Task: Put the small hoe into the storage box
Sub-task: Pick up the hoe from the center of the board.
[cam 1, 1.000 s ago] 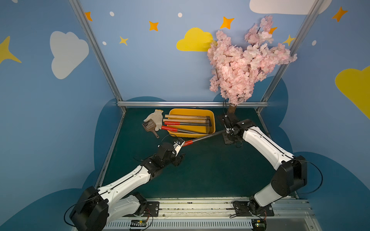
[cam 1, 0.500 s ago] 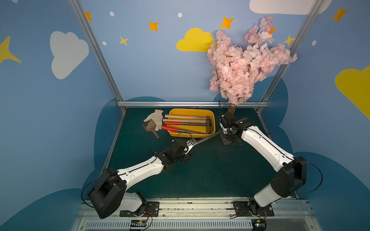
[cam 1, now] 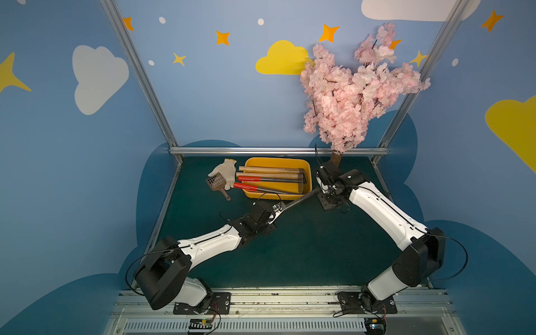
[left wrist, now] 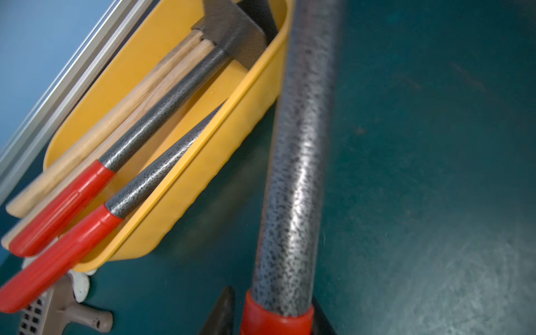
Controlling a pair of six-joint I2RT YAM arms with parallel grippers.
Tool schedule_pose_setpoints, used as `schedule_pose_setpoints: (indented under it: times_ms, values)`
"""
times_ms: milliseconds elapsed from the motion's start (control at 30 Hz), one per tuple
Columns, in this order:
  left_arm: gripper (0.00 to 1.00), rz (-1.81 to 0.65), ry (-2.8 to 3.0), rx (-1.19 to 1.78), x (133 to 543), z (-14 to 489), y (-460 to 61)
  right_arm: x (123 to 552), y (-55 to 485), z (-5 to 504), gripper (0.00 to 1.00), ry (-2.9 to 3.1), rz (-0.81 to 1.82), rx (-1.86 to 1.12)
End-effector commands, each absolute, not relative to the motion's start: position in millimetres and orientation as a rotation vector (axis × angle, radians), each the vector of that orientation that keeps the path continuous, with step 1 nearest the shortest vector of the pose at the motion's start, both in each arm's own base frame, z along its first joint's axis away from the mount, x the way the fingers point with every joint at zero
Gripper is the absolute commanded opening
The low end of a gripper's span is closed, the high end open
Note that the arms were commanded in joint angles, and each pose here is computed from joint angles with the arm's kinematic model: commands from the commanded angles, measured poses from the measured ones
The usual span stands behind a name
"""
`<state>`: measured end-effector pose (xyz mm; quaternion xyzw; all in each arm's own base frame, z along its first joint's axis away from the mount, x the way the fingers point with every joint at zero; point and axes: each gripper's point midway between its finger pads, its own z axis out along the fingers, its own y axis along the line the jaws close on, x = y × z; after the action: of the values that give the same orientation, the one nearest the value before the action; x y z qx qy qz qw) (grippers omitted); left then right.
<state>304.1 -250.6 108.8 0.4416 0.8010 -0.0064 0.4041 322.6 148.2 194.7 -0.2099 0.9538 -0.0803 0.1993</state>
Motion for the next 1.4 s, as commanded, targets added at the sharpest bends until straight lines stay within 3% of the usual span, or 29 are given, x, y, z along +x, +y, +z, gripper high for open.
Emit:
schedule_pose_setpoints:
  times_ms: [0,100,200,367,500,800,1200,1367]
  values:
    - [0.19,-0.043,2.023,0.99,315,125,-251,326,160,207,0.0,2.652,-0.137,-0.526]
    - [0.03,-0.081,2.024,0.968,314,127,-254,327,162,204,0.0,2.662,-0.129,-0.521]
    - [0.02,-0.139,2.025,0.954,310,129,-258,329,162,203,0.0,2.662,-0.112,-0.505]
    - [0.03,-0.302,2.028,0.918,302,136,-264,335,157,212,0.27,2.617,-0.079,-0.447]
    - [0.02,-0.485,2.027,0.894,295,146,-267,333,158,230,0.34,2.526,0.016,-0.436]
    - [0.02,-0.915,2.037,0.927,267,173,-275,318,164,259,0.35,2.184,0.257,-0.435]
    - [0.03,-0.996,2.086,0.99,250,165,-277,322,174,266,0.35,2.112,0.296,-0.525]
    - [0.03,-1.027,2.069,1.004,246,171,-279,328,179,251,0.26,2.157,0.301,-0.538]
